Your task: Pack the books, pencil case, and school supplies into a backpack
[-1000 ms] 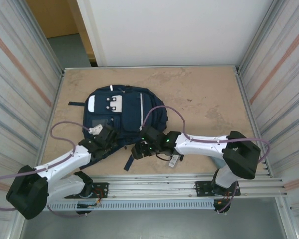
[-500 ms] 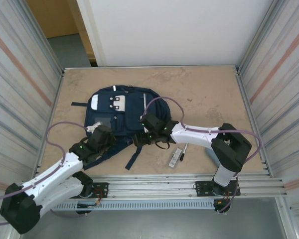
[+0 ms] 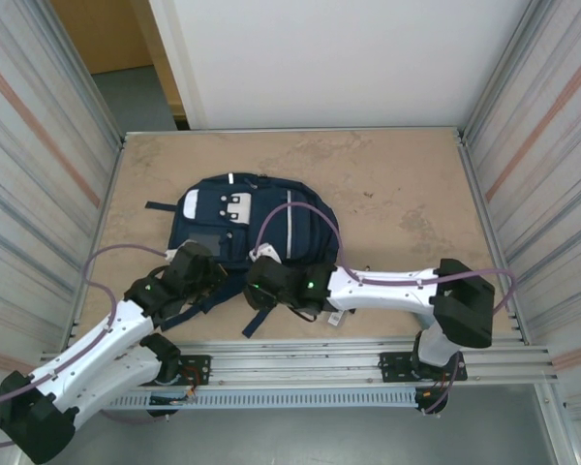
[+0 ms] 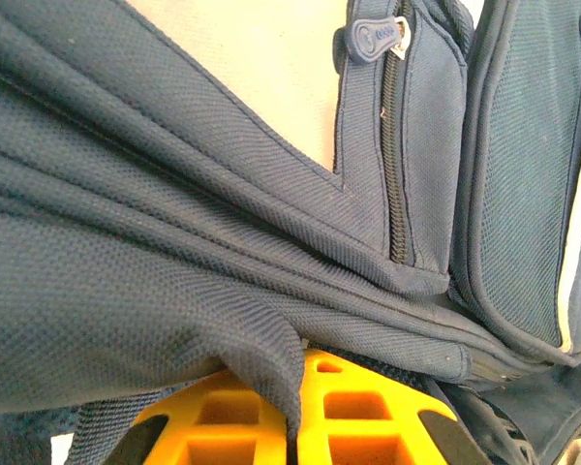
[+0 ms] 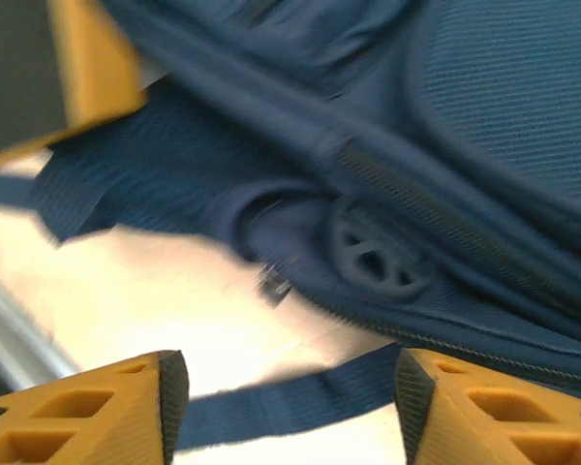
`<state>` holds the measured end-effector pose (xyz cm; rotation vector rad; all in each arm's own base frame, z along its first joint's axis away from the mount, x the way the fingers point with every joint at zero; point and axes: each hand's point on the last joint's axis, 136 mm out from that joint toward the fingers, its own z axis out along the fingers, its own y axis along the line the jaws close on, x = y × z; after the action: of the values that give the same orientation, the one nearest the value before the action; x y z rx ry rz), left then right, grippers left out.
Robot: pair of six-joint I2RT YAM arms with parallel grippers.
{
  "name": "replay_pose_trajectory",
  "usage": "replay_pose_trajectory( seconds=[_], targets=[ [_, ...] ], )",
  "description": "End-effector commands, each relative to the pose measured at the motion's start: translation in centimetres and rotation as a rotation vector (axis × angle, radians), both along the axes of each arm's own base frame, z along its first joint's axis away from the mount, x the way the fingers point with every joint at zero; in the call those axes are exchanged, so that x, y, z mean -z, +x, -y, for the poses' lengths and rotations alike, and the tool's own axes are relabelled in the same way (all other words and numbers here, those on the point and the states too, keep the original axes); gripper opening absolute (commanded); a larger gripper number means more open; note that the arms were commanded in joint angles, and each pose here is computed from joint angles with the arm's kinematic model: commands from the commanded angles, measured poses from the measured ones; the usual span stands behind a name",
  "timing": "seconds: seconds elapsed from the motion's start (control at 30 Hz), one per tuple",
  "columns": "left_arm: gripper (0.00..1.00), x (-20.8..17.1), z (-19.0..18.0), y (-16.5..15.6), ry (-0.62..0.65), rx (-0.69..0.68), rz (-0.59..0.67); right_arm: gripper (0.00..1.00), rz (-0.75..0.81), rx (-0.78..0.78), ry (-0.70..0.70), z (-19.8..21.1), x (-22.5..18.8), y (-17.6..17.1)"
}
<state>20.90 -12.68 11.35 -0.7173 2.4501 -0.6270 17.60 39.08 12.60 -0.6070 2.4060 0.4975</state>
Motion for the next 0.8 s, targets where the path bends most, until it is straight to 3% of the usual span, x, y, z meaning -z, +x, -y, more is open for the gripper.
replay_pose_trajectory(
  seconds=[0.0, 0.23, 0.63, 0.7, 0.77],
  targets=[
    [0.00, -2.9, 1.5, 0.6, -0.109, -0.025, 0.004, 0.53, -0.016, 0.292, 0.031, 1.4, -1.1, 1.5],
    [0.00, -3.5, 2.0, 0.8, -0.149, -0.032, 0.003, 0.47, -0.030, 0.360, 0.054, -0.6, 0.9, -1.1],
    [0.00, -3.5, 2.1, 0.6, -0.164, -0.026, 0.002, 0.45, 0.124, 0.345, -0.030, -1.7, 1.7, 1.5],
    [0.00, -3.3, 2.0, 0.6, -0.156, -0.025, 0.002, 0.43, 0.150, 0.337, -0.039, -1.8, 1.9, 1.9],
    [0.00, -3.4, 1.9, 0.5, -0.159, -0.028, 0.008, 0.31, 0.160, 0.342, -0.051, -1.7, 2.1, 2.4]
  ],
)
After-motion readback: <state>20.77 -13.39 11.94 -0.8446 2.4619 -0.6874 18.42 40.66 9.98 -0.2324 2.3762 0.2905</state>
